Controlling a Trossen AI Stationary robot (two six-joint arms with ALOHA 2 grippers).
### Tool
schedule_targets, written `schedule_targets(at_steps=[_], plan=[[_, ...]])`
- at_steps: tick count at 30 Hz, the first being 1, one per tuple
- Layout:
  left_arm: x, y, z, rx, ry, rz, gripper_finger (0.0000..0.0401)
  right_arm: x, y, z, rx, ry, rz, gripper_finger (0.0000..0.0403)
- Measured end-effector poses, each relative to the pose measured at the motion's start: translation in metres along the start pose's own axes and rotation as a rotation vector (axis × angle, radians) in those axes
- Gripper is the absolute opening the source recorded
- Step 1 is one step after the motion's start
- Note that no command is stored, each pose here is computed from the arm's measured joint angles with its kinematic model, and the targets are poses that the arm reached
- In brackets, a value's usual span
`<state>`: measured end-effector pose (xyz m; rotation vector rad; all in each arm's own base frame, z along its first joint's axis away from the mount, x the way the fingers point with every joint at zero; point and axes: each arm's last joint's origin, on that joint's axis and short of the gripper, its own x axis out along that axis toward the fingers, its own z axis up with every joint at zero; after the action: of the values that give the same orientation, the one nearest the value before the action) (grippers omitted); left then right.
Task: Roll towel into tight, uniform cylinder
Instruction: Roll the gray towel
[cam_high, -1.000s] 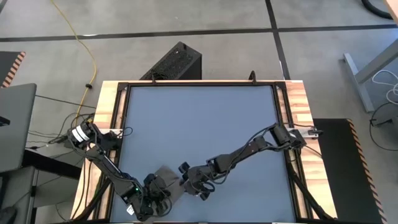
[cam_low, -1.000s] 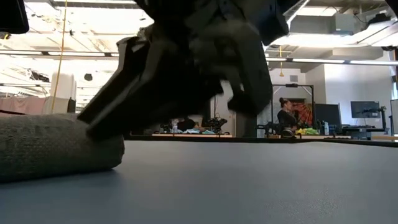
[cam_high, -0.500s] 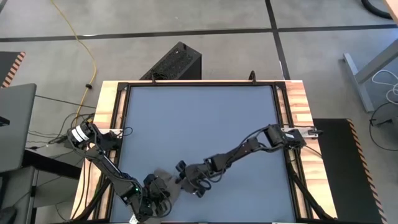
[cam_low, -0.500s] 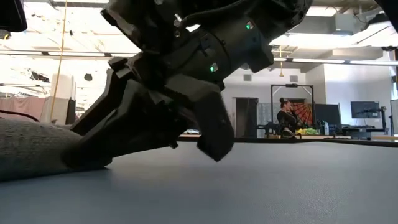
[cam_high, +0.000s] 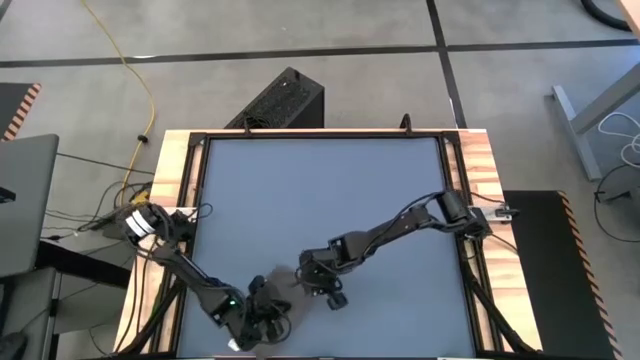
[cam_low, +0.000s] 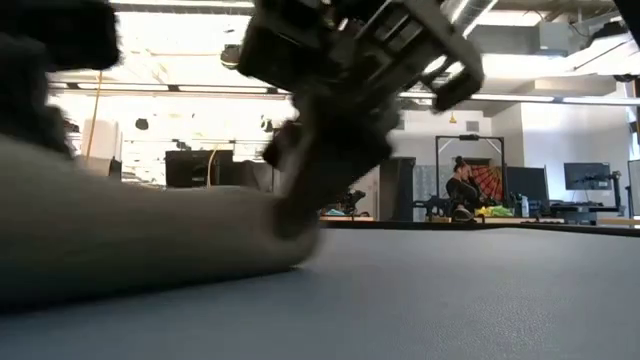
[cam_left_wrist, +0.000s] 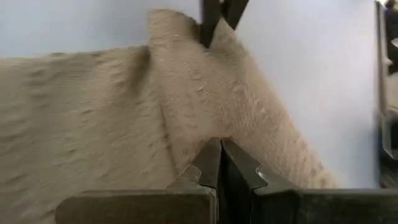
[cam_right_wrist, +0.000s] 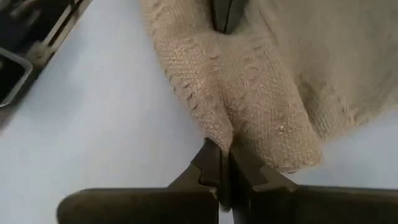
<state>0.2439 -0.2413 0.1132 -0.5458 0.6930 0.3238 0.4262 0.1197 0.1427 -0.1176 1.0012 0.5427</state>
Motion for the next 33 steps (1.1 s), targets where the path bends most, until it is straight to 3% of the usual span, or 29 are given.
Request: schedule_targets(at_steps=[6,9,17,22,33], plan=[[0.021,0.003,0.025,0.1,-0.122,0.023,0.0,-0.021,0.006,-0.023,0.272,0.267,0.113,0.0024],[0.028,0.001,0.042,0.113,-0.14,-0.021,0.0,-0.022,0.011,-0.03,0.353,0.342,0.154,0.0028],[0.031,-0.006,0.053,0.18,-0.192,-0.089,0.0,-0.023,0.009,-0.029,0.468,0.335,0.226,0.0027],[0.02,-0.012,0.044,0.199,-0.271,-0.063,0.0,-0.025,0.001,-0.03,0.499,0.321,0.274,0.0029],[0.001,-0.024,0.017,0.168,-0.228,-0.155,0.0,-0.031,-0.02,-0.032,0.56,0.281,0.354,0.0029]])
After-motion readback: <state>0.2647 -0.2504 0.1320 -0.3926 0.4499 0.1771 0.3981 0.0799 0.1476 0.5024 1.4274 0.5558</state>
